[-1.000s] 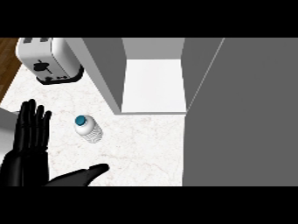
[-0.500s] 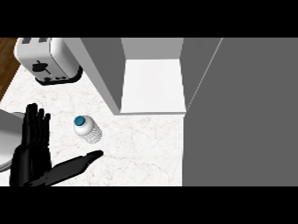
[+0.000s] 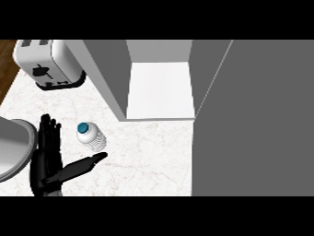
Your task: Pick up the bottled water, place it into the cabinet and close the cabinet
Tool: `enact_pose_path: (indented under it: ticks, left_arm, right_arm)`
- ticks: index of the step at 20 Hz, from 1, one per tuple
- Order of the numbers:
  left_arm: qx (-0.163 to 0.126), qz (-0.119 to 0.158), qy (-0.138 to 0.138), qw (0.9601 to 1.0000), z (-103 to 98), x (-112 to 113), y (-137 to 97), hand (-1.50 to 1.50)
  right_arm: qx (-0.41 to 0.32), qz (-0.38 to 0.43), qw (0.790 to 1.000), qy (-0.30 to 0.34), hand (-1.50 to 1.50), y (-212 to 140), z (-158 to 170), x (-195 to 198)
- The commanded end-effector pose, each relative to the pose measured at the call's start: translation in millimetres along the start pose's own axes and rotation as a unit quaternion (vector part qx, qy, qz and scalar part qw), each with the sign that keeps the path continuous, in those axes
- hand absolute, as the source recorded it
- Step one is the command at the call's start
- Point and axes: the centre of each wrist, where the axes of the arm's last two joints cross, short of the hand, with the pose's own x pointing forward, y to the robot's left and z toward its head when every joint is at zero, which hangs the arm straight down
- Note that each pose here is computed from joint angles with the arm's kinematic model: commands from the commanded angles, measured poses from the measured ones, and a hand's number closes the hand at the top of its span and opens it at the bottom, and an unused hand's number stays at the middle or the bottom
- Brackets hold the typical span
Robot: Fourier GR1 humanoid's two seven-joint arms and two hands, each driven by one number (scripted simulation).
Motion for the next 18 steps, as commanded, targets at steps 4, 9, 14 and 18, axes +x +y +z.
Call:
enact_pose_path:
  ticks: [4, 9, 14, 18]
  left_arm:
    - [0.022, 0.007, 0.003, 0.9997, -13.2, -53.9, 0.6, -1.50]
    - [0.031, -0.006, 0.012, 0.9994, -23.8, -69.3, 16.7, -1.50]
    - [-0.016, 0.051, 0.021, 0.9983, -13.6, -97.9, 9.5, -1.50]
    - [-0.037, 0.091, 0.027, 0.9948, 2.0, -119.2, 9.2, -1.50]
  right_arm:
    - [0.004, -0.013, 1.000, -0.024, -1.50, 0.0, 8.7, 26.4]
    - [0.014, -0.009, 1.000, -0.022, -1.50, 12.7, 15.4, 44.6]
    - [0.011, -0.021, 0.999, -0.022, -1.50, 12.6, 10.4, 43.2]
    - [0.010, -0.009, 1.000, -0.020, -1.50, 17.0, 18.2, 42.2]
